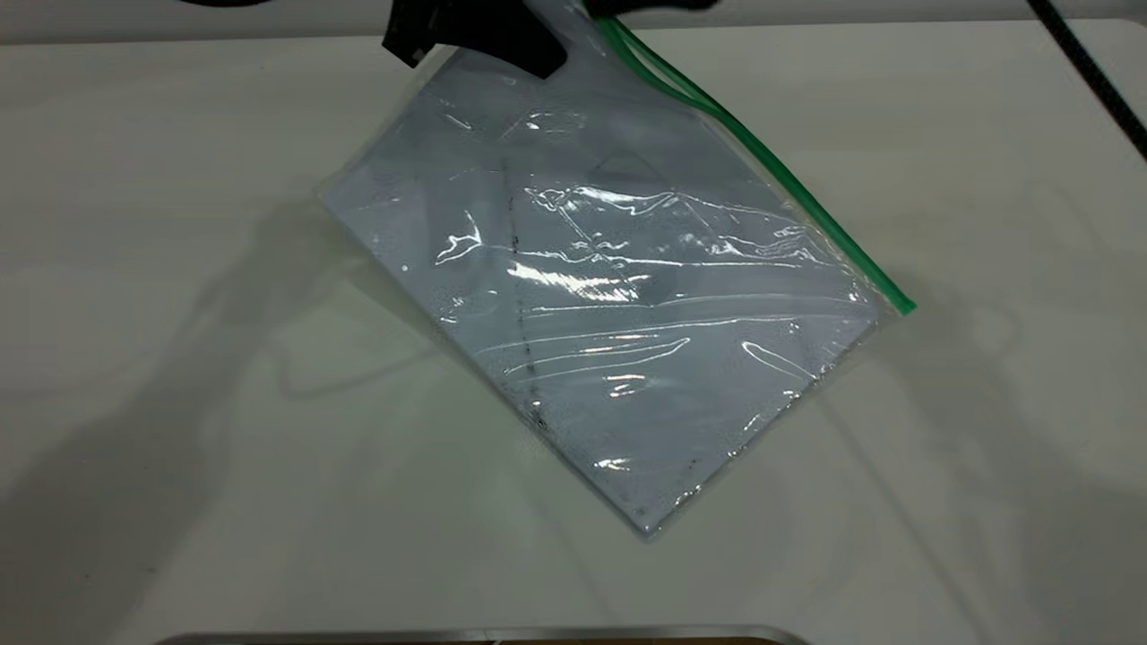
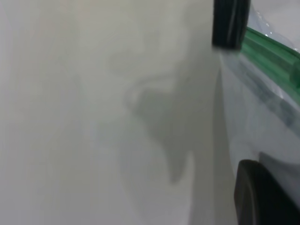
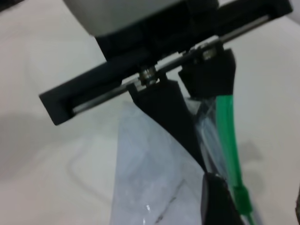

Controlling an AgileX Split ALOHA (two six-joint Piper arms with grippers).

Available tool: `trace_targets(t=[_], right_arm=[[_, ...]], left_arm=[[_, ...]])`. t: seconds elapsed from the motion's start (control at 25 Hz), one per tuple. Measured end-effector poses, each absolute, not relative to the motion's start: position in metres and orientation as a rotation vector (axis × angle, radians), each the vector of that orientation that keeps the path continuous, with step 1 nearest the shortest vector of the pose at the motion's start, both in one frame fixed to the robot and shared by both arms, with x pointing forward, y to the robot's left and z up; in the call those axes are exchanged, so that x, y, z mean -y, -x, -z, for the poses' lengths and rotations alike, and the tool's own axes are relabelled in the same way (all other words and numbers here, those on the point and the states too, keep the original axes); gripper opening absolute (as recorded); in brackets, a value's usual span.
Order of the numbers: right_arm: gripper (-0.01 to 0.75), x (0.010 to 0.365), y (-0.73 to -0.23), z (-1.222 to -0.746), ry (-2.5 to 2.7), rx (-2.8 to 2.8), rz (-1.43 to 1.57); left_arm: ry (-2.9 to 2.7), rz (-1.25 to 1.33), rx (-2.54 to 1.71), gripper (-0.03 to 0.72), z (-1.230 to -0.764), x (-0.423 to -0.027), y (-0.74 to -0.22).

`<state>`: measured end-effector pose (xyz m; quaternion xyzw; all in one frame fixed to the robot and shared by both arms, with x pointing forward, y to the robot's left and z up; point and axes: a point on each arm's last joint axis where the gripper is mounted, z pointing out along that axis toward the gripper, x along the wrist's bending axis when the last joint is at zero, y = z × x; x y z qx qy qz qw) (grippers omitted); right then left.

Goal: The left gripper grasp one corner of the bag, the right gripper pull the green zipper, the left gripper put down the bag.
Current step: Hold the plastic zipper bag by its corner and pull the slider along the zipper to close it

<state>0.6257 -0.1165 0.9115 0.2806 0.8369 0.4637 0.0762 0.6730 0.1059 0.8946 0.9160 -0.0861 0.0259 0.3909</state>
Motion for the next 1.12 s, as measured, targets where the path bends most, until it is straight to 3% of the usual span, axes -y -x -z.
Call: trace_targets(t=[1.12], right_arm=[[0.390, 0.116, -0.627, -0.893, -0.978, -2.521, -1.402]], left_arm=[[-2.401, -0.120, 0.226, 0.055, -0.890, -0.100, -0.674]])
